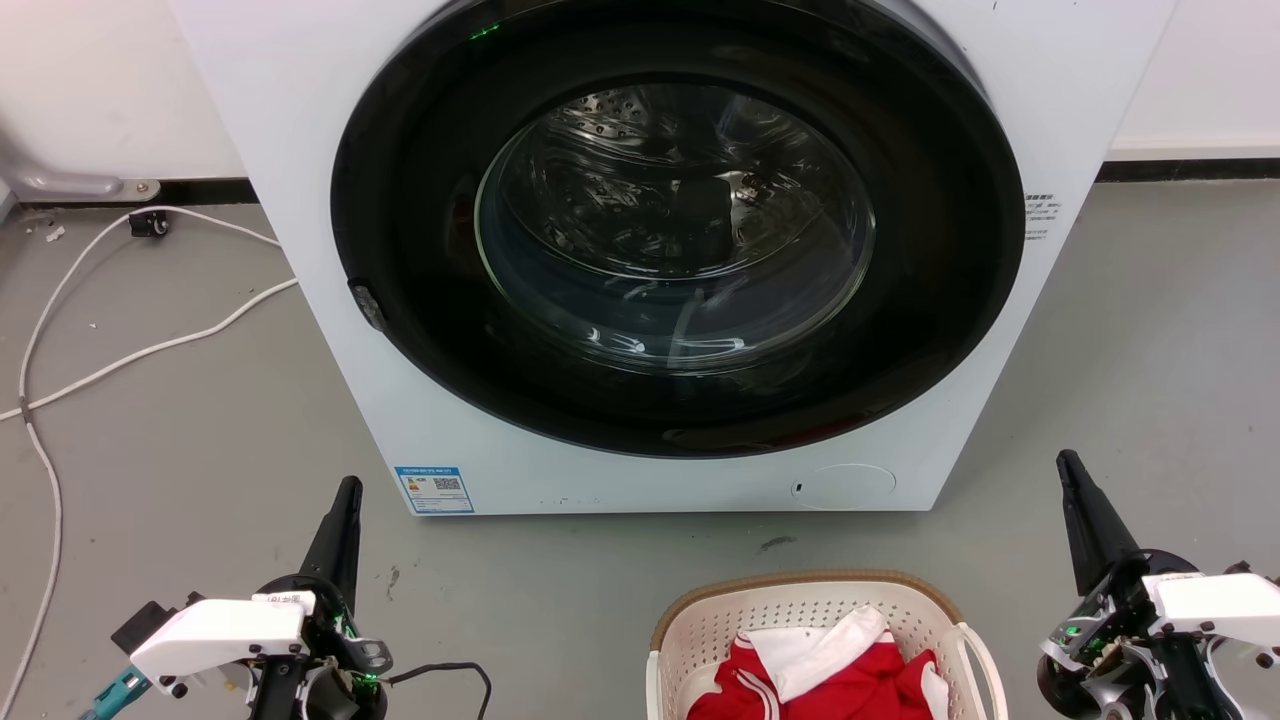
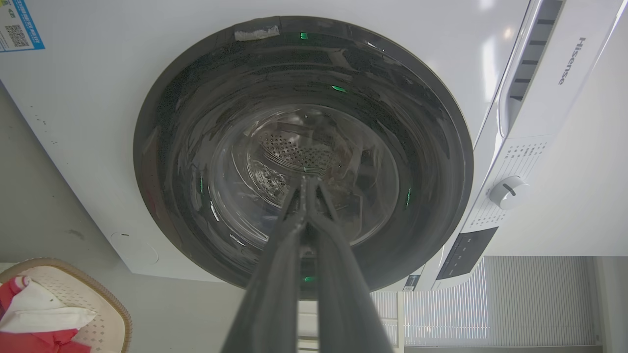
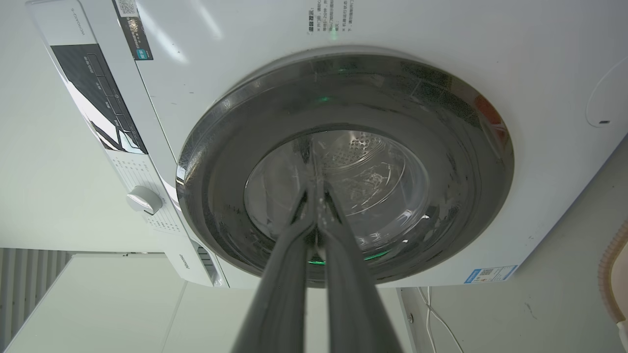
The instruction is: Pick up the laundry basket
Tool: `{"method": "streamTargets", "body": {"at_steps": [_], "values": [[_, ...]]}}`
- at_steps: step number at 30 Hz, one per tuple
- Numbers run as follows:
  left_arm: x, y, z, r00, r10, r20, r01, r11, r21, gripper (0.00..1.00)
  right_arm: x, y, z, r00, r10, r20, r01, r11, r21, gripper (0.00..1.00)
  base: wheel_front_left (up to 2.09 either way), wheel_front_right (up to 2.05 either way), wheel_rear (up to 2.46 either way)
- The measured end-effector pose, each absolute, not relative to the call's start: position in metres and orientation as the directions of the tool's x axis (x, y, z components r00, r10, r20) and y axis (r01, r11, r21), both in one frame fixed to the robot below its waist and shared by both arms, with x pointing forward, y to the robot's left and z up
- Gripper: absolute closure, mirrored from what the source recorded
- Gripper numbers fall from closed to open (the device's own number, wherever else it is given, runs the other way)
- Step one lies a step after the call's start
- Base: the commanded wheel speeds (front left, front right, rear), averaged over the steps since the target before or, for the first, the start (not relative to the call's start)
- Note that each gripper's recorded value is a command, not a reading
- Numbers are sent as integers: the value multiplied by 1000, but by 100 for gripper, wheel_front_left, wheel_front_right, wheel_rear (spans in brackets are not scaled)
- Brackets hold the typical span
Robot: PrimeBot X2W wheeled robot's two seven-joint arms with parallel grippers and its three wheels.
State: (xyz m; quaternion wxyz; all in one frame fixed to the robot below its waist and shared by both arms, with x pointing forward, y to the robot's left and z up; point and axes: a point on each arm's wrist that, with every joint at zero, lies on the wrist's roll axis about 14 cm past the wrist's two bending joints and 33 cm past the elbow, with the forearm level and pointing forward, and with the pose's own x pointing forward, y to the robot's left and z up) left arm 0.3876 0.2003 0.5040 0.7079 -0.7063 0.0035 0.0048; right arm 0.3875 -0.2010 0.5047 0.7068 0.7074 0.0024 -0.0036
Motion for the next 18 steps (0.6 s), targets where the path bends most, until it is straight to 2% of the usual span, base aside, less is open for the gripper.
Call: {"method": "streamTargets", "body": {"at_steps": [18], "values": [[388,200,504,1000,0,-12,-12,1,-1000,100,388,-201,505,1000,-1,-8,8,-2,1000,100,0,0,0]]}}
